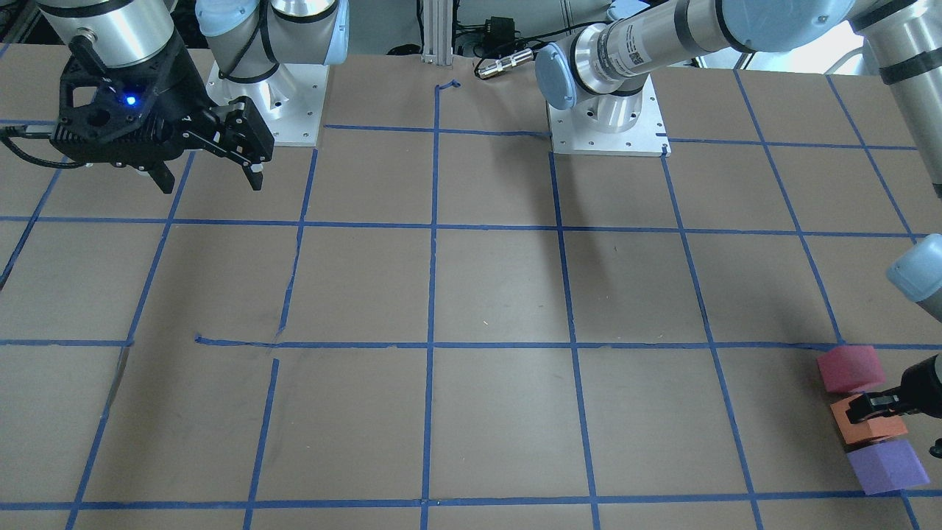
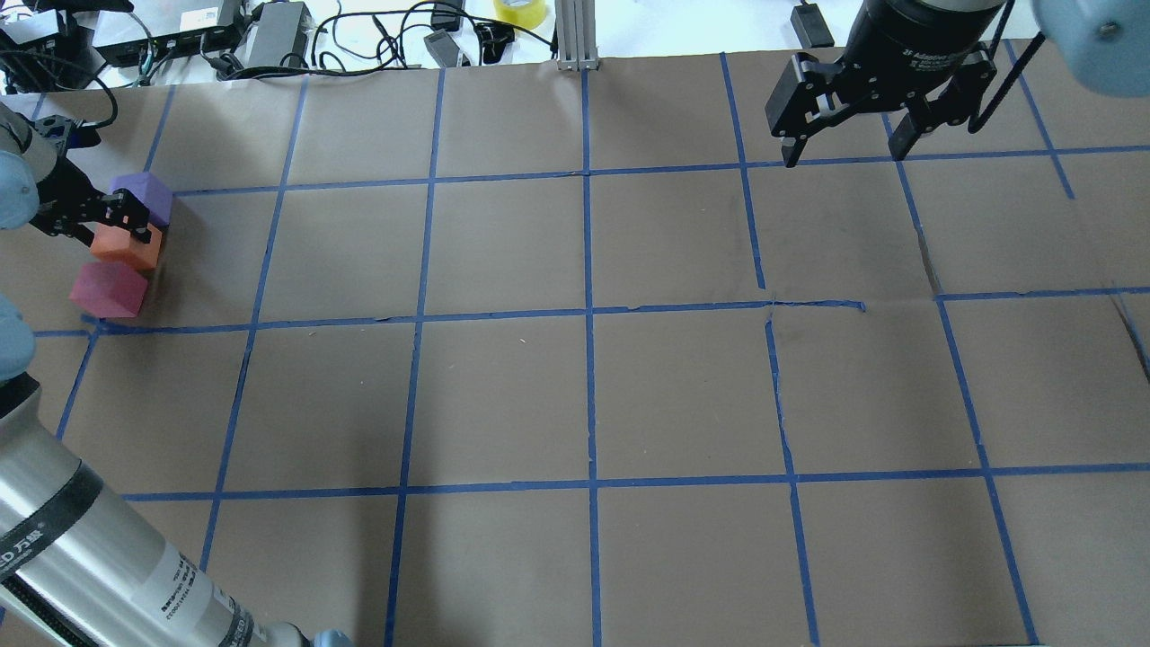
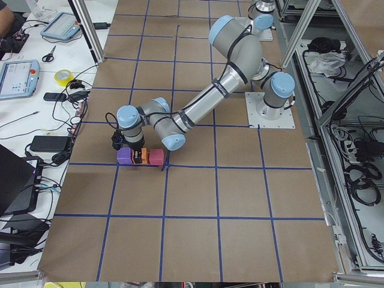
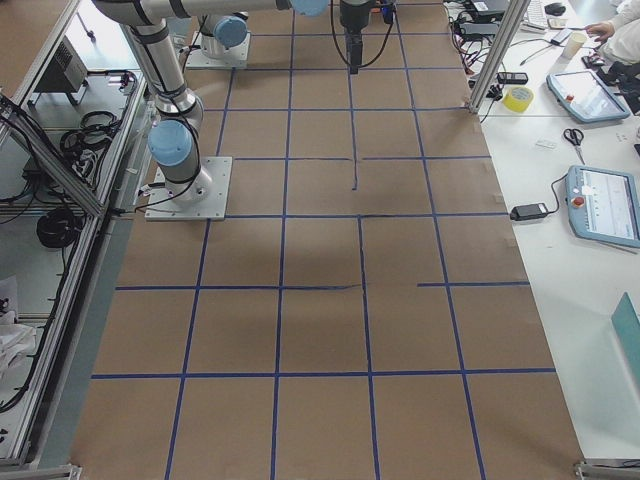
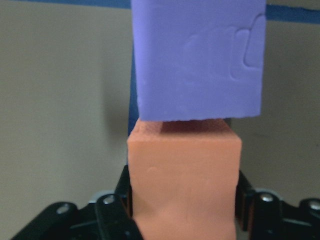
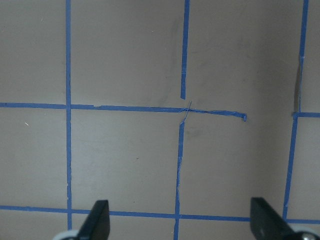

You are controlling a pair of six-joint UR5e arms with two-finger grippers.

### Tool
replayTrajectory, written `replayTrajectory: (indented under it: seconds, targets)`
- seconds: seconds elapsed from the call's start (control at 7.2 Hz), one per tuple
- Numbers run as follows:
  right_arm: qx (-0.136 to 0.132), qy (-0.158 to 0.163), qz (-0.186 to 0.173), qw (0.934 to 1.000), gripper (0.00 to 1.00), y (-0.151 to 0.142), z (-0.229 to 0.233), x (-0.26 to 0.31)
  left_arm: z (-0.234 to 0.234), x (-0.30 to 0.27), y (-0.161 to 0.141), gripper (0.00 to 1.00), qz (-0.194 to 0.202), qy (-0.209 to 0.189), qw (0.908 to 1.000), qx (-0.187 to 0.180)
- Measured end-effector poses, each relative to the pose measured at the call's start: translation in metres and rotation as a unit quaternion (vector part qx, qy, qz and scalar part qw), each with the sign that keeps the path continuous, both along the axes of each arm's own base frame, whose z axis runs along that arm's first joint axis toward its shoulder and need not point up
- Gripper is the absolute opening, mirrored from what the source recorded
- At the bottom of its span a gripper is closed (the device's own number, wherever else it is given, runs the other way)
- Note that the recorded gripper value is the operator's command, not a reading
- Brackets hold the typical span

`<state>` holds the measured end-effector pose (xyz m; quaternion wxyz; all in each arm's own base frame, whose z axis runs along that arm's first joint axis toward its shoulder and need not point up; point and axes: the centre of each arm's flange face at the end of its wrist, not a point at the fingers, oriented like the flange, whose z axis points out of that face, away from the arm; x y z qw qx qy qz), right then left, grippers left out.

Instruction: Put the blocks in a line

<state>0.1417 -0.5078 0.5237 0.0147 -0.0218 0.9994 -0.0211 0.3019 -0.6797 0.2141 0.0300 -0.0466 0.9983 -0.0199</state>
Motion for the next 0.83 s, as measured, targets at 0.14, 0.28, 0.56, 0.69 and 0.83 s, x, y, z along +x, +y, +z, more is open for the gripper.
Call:
replayTrajectory:
  seconds: [0.14, 0.28, 0.56, 0.69, 0.83]
  targets:
    - [0.0, 0.0, 0.0, 1.0, 1.0, 0.0, 0.0, 0.0, 0.018, -0.001, 0.002, 1.0, -0.001, -0.007, 0.9999, -0.008]
    - [0.0, 0.0, 0.0, 1.0, 1.0, 0.0, 0.0, 0.0, 0.044, -0.007, 0.006, 1.0, -0.004, -0.011, 0.9998, -0.013]
    - [0.0, 0.0, 0.001, 1.0, 1.0, 0.0, 0.0, 0.0, 0.117, -0.046, 0.029, 1.0, -0.012, -0.001, 0.9999, 0.002]
    - [0.0, 0.0, 0.001, 1.0, 1.0, 0.0, 0.0, 0.0, 0.161, -0.084, 0.046, 1.0, -0.018, 0.003, 0.9998, 0.005]
    - [0.0, 0.0, 0.001, 1.0, 1.0, 0.0, 0.0, 0.0, 0.204, -0.13, 0.063, 1.0, -0.016, 0.006, 0.9999, 0.003]
